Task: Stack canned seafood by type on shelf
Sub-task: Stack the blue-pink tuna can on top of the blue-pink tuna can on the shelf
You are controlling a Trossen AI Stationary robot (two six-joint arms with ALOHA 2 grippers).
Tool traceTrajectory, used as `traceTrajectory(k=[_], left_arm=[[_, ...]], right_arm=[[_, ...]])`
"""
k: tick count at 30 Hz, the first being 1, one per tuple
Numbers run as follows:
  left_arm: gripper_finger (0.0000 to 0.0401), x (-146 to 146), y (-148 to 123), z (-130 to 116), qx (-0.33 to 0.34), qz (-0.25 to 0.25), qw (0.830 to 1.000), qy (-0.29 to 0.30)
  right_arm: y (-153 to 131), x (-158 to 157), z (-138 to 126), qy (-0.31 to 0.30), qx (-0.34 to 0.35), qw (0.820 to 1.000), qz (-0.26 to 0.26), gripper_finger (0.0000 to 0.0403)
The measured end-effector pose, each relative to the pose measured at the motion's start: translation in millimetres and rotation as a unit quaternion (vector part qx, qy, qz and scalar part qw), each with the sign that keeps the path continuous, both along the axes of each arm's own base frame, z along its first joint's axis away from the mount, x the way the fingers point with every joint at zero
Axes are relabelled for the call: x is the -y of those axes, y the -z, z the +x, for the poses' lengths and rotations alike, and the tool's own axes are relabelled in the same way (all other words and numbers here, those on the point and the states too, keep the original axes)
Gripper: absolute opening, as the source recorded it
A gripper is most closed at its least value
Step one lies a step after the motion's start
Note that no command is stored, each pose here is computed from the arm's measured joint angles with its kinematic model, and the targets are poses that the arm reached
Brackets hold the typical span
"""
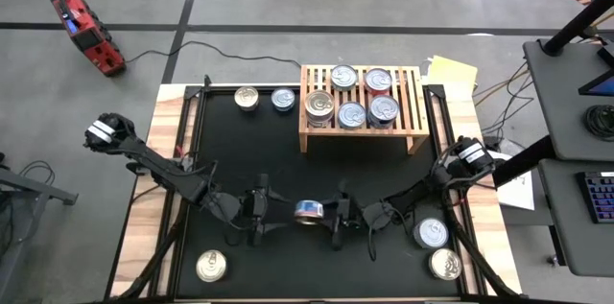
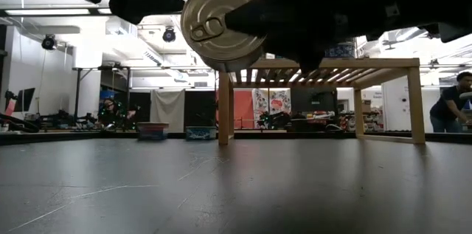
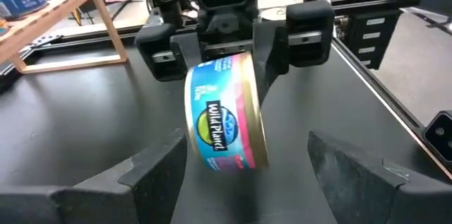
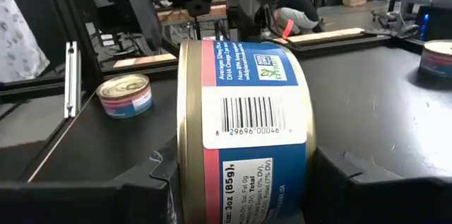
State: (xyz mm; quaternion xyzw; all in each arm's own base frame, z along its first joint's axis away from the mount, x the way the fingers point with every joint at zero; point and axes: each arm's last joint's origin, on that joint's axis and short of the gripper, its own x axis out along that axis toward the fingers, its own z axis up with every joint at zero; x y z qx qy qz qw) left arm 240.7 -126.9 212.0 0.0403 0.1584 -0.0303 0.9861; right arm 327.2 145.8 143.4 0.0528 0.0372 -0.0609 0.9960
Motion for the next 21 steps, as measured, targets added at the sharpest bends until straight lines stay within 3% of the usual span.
traceTrajectory(k=[12, 21], left_arm=[[0.0276, -0.5, -1.8, 0.7, 0.01, 0.003, 1.0, -0.008], [0.0276, -0.1, -3.1, 1.1, 0.016, 0.007, 1.0, -0.007]], right_arm=[[-20.6, -13.6, 26.6, -0.011, 0.014, 0.987, -0.159, 0.0176], [-31.2, -19.6, 37.2, -0.023, 0.007, 0.983, -0.184, 0.0176]])
